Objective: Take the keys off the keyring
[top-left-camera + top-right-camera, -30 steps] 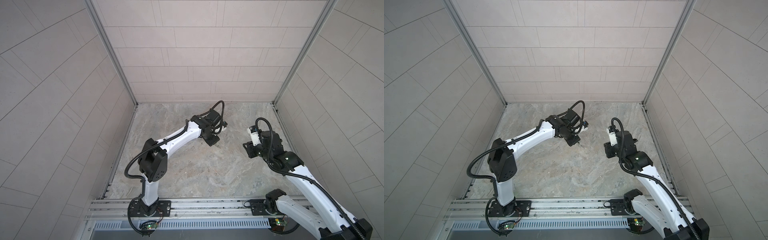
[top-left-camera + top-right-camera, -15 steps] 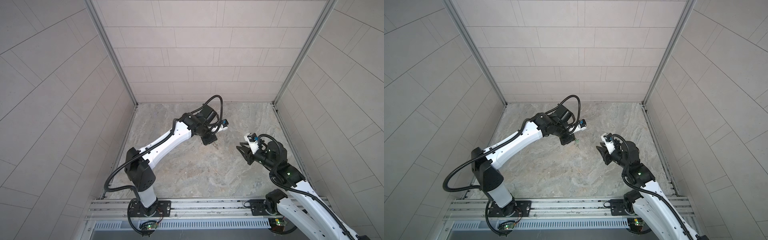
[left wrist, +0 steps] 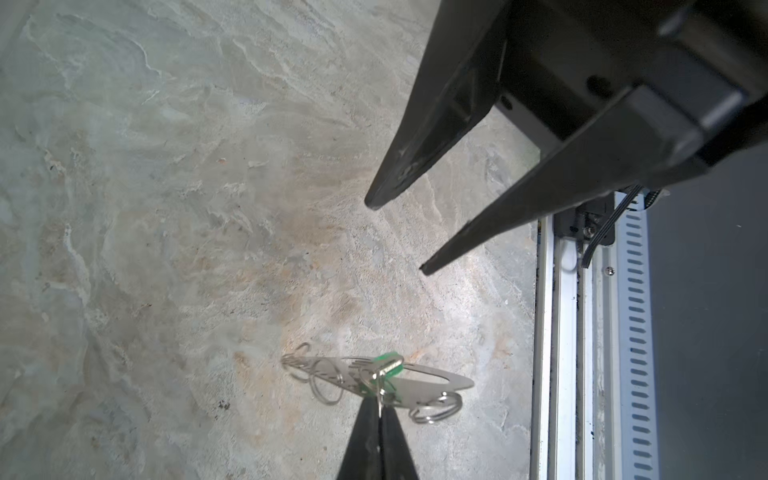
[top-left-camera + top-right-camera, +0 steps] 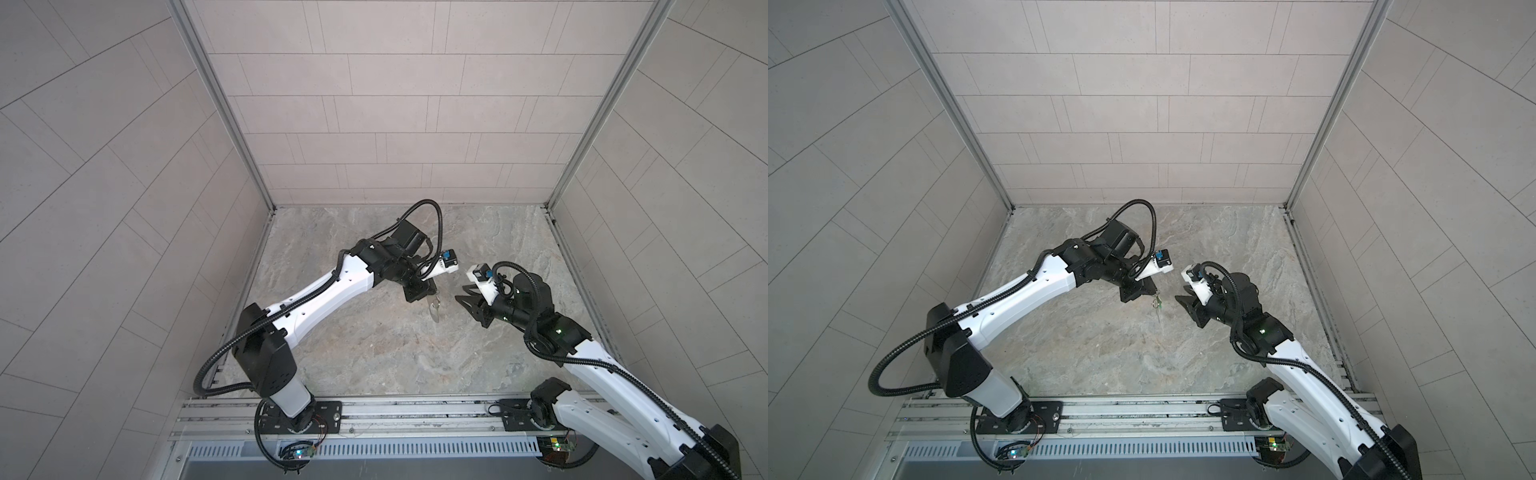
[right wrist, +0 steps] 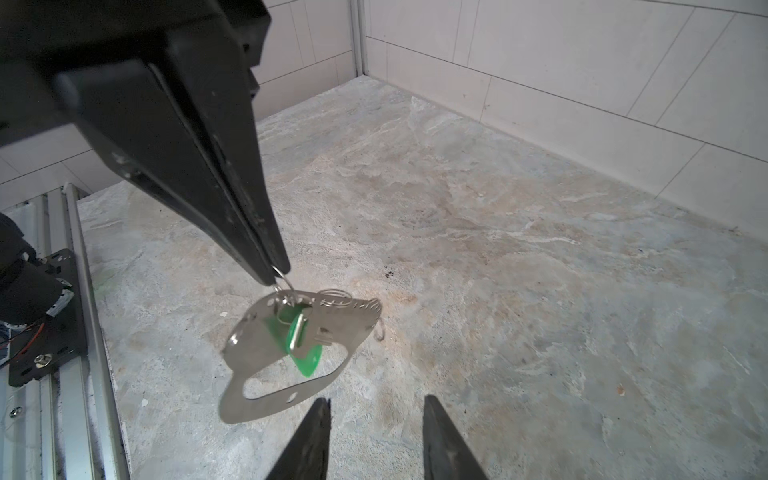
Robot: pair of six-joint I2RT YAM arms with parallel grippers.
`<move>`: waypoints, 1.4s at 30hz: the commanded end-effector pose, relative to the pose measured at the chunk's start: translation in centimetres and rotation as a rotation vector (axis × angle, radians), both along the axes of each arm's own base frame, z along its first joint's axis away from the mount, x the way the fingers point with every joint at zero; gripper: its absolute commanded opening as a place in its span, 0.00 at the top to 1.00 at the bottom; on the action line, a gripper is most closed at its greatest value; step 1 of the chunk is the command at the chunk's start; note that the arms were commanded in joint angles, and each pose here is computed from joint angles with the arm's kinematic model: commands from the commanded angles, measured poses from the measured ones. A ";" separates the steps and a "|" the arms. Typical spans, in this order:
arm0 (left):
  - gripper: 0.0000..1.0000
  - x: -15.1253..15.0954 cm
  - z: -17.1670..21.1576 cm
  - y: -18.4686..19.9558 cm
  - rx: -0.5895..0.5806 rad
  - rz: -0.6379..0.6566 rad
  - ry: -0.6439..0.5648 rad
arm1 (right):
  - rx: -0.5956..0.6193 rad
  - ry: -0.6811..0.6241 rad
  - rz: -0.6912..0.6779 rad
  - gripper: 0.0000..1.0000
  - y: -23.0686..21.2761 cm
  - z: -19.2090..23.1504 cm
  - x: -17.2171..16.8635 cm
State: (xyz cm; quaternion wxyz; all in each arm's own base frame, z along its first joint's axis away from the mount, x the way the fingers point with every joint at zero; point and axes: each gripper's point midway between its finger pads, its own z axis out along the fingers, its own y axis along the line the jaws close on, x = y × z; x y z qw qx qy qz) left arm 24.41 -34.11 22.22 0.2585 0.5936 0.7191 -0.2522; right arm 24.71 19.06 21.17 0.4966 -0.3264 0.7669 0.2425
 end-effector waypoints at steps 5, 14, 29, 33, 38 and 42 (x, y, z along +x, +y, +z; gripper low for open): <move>1.00 -1.8 2.3 -0.8 -0.141 -0.109 -0.062 | 0.032 -0.108 0.041 0.61 1.1 2.2 -0.5; 1.00 -1.9 2.9 -0.9 -0.168 -0.131 -0.096 | 0.013 -0.141 0.136 0.62 1.9 2.1 -1.9; 1.00 -2.9 3.5 -0.3 -0.200 -0.178 -0.153 | 0.007 -0.157 0.247 0.65 3.4 3.4 -3.0; 1.00 -3.2 3.8 -0.3 -0.211 -0.186 -0.152 | 0.025 -0.161 0.277 0.66 4.3 3.9 -3.1; 1.00 -3.3 3.8 -0.3 -0.215 -0.191 -0.149 | 0.038 -0.183 0.265 0.67 4.6 4.4 -2.7; 1.00 -3.4 4.1 -0.4 -0.225 -0.196 -0.151 | 0.028 -0.181 0.262 0.69 4.8 4.4 -2.5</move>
